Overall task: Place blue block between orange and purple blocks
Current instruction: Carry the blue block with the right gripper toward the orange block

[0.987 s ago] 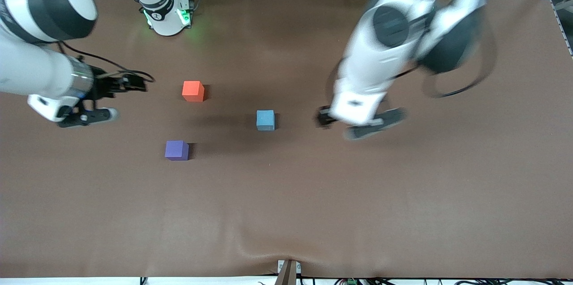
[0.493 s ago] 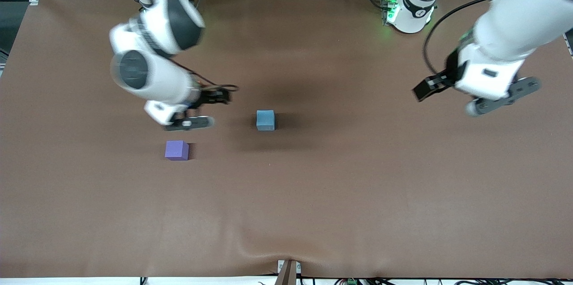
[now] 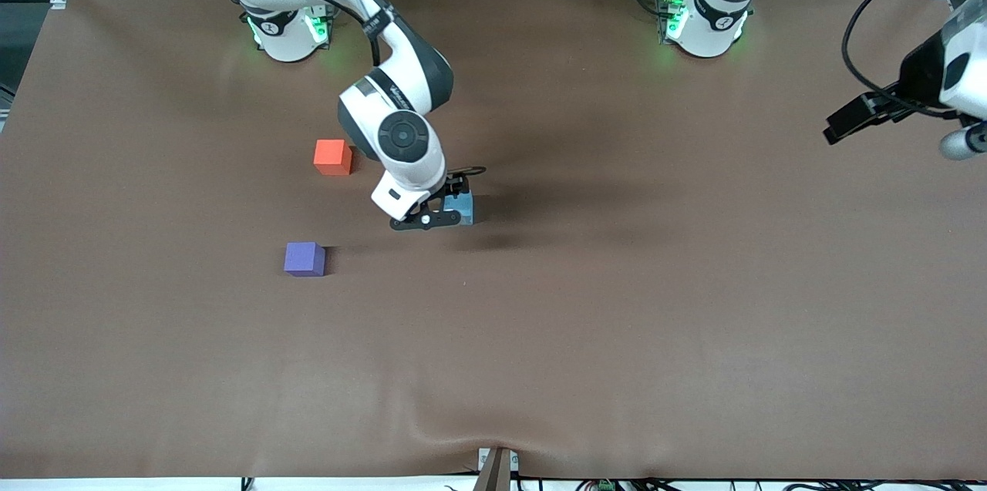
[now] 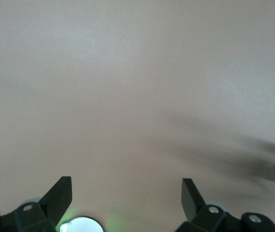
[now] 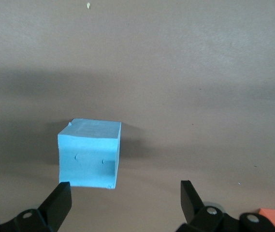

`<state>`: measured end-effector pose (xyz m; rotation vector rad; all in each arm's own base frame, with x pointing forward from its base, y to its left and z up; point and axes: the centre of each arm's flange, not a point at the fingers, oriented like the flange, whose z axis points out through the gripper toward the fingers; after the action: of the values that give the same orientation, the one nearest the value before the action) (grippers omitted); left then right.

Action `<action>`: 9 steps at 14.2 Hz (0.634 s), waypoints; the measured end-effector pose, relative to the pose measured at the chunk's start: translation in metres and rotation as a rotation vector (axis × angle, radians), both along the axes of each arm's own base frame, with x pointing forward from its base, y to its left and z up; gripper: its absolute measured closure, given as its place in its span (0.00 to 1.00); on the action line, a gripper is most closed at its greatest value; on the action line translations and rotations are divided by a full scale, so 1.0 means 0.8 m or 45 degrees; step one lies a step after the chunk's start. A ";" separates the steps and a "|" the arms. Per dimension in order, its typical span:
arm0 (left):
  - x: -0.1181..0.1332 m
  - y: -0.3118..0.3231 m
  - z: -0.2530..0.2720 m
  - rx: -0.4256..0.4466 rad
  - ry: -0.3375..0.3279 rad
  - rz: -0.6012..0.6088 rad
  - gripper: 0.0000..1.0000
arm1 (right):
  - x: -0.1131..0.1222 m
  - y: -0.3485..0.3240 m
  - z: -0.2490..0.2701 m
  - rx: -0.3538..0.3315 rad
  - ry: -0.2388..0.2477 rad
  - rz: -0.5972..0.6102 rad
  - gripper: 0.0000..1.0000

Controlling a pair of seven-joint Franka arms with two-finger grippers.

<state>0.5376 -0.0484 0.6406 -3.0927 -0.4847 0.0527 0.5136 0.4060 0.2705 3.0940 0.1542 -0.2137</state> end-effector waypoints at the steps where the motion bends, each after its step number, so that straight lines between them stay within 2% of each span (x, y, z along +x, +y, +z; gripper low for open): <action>1: -0.007 0.008 0.000 -0.001 -0.009 -0.026 0.00 | 0.001 0.002 -0.007 0.009 -0.012 -0.011 0.00; 6: -0.016 0.066 0.002 -0.006 -0.020 -0.175 0.00 | -0.005 0.026 -0.047 0.051 -0.056 -0.052 0.00; 9: -0.016 0.066 0.002 -0.006 -0.019 -0.205 0.00 | -0.008 0.035 -0.059 0.070 -0.074 -0.064 0.00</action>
<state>0.5248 0.0043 0.6420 -3.1260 -0.2351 0.0296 0.5073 0.4340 0.2234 3.1575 0.0826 -0.1233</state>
